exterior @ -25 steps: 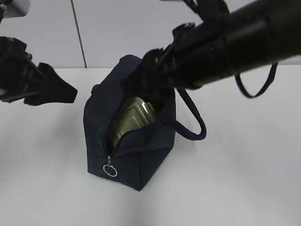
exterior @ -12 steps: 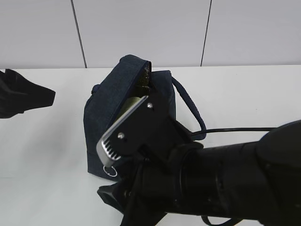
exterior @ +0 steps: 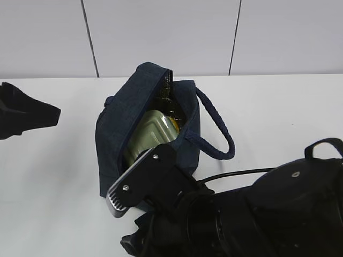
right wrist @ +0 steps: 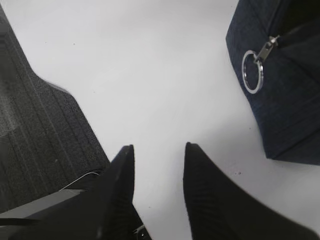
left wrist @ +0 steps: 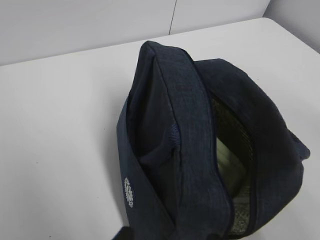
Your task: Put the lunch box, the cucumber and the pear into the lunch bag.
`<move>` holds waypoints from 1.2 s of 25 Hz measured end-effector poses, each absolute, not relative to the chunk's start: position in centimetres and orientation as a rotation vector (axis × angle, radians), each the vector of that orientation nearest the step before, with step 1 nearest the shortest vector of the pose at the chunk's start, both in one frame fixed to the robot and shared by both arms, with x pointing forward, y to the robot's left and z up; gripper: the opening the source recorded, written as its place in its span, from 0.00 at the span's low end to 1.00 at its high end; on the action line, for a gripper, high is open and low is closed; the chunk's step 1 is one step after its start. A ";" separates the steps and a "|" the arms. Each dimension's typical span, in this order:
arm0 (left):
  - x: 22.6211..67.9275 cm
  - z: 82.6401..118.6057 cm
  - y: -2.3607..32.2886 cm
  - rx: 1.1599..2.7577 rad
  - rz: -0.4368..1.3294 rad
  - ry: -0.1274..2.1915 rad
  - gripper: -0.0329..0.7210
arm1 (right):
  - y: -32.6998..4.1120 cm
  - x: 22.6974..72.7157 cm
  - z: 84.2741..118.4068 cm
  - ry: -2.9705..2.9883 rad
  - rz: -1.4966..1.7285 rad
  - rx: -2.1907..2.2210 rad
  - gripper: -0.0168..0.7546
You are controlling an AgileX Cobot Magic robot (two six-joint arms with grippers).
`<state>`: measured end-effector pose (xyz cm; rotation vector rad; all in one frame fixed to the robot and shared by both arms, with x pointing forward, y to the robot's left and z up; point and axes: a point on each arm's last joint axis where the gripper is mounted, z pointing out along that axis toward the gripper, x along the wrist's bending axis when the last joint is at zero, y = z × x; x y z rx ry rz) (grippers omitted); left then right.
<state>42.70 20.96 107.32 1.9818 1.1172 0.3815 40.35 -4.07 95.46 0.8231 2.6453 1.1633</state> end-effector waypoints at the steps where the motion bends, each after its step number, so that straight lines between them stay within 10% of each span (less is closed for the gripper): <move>1: 42.7 107.3 21.0 1.982 0.382 1.117 0.40 | -4.0 40.3 95.5 2.647 1.169 0.833 0.37; 30: 42.7 107.3 21.0 1.981 0.382 1.117 0.36 | -3.6 39.8 94.1 2.419 1.364 0.727 0.33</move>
